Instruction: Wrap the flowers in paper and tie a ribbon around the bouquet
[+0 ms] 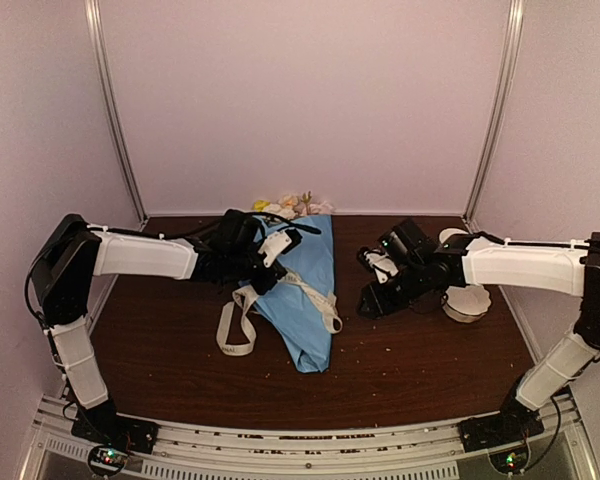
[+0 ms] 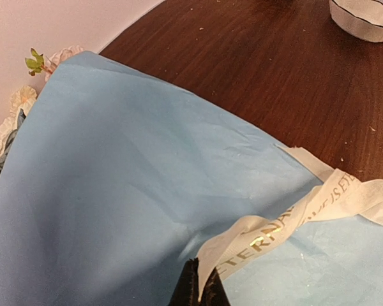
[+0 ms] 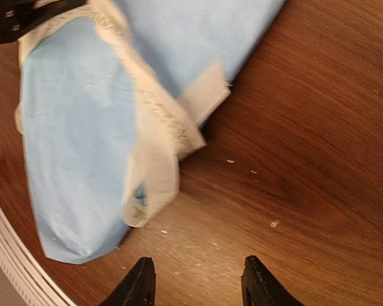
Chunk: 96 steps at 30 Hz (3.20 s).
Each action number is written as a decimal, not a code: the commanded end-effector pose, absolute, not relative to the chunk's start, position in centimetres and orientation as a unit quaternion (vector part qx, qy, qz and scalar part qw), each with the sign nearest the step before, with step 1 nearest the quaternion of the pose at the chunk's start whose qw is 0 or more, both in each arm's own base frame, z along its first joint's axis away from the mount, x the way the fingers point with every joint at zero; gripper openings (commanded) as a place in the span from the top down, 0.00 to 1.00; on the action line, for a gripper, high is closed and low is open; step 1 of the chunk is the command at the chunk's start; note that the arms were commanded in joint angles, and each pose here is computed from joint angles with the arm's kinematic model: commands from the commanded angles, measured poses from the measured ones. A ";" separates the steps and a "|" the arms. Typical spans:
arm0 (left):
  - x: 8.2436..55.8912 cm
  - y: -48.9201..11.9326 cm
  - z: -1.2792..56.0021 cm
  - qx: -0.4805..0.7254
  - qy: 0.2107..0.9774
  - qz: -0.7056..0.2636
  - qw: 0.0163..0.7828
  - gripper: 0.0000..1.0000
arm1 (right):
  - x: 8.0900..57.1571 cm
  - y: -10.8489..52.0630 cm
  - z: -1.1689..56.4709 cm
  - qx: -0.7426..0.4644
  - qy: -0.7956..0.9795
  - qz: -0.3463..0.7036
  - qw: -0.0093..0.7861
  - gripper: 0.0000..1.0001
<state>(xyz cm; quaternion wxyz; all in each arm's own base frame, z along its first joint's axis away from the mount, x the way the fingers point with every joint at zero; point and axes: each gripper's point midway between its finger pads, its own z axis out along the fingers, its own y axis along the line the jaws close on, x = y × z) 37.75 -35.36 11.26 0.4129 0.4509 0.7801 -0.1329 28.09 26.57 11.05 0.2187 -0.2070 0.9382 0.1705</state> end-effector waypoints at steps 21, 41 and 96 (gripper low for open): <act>37.8 -35.6 12.2 0.446 0.776 -0.136 0.425 1.00 | 26.1 35.4 6.8 -0.322 0.912 0.183 0.175 0.66; 30.3 -28.6 17.1 0.350 0.858 -0.176 0.332 0.08 | 24.7 37.2 12.3 -0.365 0.879 0.249 0.178 1.00; 25.3 -25.2 16.5 0.297 0.797 -0.083 0.520 1.00 | 37.9 38.5 38.5 -0.247 0.750 0.411 0.455 1.00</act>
